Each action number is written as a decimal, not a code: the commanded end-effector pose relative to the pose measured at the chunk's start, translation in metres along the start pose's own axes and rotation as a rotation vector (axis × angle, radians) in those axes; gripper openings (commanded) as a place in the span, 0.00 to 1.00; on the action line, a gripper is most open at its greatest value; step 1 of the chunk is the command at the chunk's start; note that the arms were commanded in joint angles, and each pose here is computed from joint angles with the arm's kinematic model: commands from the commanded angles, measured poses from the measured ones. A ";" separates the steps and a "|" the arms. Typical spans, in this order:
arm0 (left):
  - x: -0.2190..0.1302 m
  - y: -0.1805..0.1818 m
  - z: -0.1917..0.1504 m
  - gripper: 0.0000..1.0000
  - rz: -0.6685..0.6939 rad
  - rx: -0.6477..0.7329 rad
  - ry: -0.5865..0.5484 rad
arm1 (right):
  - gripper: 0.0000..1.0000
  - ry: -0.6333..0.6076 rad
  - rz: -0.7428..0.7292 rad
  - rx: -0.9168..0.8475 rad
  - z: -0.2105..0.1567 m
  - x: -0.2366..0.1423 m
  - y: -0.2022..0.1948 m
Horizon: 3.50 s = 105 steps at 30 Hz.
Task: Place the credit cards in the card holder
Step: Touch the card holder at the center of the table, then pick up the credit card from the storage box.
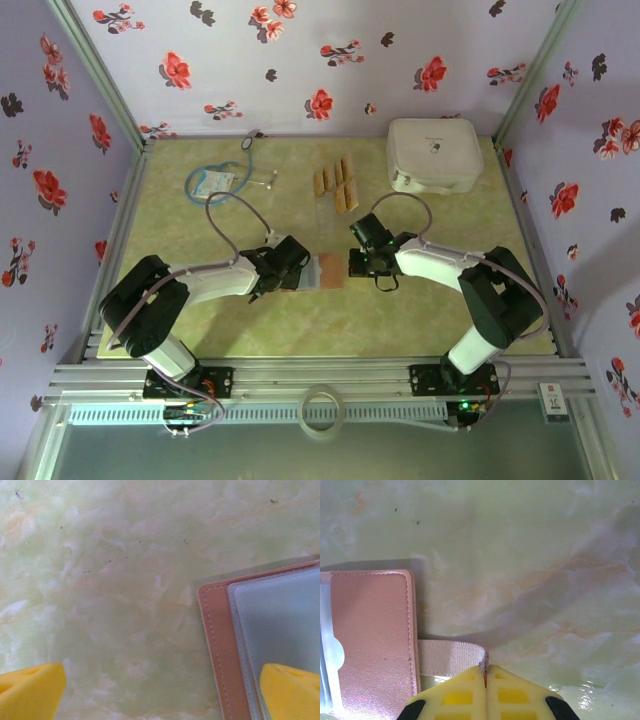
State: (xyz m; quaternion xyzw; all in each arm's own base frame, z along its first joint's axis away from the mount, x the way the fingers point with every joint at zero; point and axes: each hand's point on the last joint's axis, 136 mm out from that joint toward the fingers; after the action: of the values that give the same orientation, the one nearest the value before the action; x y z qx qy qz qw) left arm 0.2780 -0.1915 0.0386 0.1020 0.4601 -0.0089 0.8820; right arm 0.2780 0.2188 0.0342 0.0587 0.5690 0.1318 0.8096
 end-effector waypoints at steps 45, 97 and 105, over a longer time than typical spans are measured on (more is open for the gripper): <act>-0.070 0.062 0.053 1.00 -0.031 -0.243 -0.285 | 0.48 -0.126 -0.188 -0.173 0.169 -0.085 0.026; -0.042 0.068 0.028 1.00 -0.065 -0.298 -0.205 | 0.20 -0.020 -0.289 -0.258 0.189 -0.003 0.042; -0.041 0.067 0.028 1.00 -0.067 -0.297 -0.203 | 0.17 -0.028 -0.279 -0.254 0.192 -0.003 0.045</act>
State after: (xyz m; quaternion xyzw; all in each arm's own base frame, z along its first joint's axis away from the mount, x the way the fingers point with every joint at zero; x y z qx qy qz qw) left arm 0.2816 -0.1356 0.0995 -0.0392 0.3713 0.0153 0.9276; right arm 0.4496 0.2656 0.1124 -0.1215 0.5384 0.0817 0.8299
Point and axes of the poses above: each hand's point on the last joint's axis, 136 mm out from that joint toward the fingers, its own x axis out along the fingers, its own y axis along the line the jaws close on, z = x × y, and after that the axes turned 3 degrees about -x, right-handed
